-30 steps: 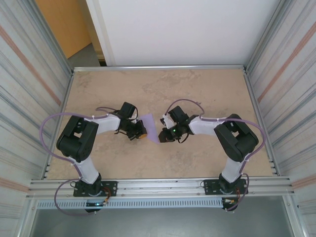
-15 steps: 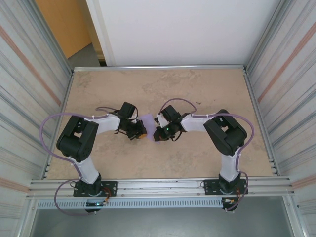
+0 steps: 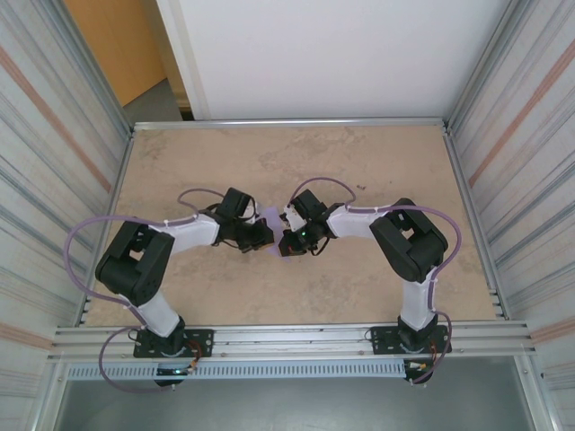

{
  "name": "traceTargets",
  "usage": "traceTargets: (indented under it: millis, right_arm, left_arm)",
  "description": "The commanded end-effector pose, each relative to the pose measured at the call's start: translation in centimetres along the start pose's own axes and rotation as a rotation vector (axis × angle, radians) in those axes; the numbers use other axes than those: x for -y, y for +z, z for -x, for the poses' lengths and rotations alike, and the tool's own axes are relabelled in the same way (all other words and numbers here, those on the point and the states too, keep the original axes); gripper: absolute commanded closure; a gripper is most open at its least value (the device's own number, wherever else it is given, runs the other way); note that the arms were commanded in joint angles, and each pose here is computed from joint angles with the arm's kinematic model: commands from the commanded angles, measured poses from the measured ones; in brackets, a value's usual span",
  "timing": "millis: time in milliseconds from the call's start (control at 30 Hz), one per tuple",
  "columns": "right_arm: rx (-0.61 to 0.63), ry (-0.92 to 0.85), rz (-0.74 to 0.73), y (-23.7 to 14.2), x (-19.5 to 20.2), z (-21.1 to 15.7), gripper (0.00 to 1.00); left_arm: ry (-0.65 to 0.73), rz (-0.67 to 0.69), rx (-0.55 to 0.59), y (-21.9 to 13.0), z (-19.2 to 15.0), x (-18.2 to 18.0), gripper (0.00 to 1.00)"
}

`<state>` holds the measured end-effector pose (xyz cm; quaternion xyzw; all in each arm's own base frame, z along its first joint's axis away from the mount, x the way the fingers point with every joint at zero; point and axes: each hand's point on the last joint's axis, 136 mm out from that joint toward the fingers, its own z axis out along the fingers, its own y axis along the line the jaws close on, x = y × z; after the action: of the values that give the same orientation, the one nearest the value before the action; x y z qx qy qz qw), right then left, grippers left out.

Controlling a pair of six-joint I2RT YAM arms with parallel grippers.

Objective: Fold a paper plane with a square sheet of paper (pick it up from the middle)
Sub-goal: Third fold the triangle at the center of the table.

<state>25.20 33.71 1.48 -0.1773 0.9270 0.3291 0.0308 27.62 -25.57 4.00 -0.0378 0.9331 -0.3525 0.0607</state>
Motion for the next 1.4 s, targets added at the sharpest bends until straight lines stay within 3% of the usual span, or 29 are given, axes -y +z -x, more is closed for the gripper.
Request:
traceTargets:
  millis: [0, 167, 433, 900, 1067, 1367]
  right_arm:
    - [-0.076, 0.065, -0.106, 1.1, 2.8, -2.2, 0.99]
    - [-0.085, 0.079, -0.115, 1.3, 3.1, -2.5, 0.99]
    - [-0.100, 0.075, -0.211, 1.3, 5.0, -3.5, 0.98]
    - [-0.116, 0.110, -0.242, 0.5, 6.9, -4.7, 0.99]
    - [-0.069, 0.085, -0.169, 0.0, 4.8, -2.8, 0.97]
    - [0.136, 0.045, 0.051, -3.7, -2.6, 3.5, 0.82]
  left_arm:
    - [0.075, -0.011, 0.026, 0.2, 0.0, 0.2, 0.91]
    - [0.078, 0.005, 0.016, 1.1, -0.2, -0.6, 0.91]
    - [0.050, 0.152, 0.003, 1.3, 0.0, -4.2, 0.92]
    - [-0.034, 0.201, 0.093, -1.7, 3.6, -9.3, 0.92]
    - [-0.053, 0.196, 0.133, -3.3, 4.7, -9.8, 0.91]
    - [-0.072, 0.058, 0.239, -6.8, 5.4, -5.1, 0.85]
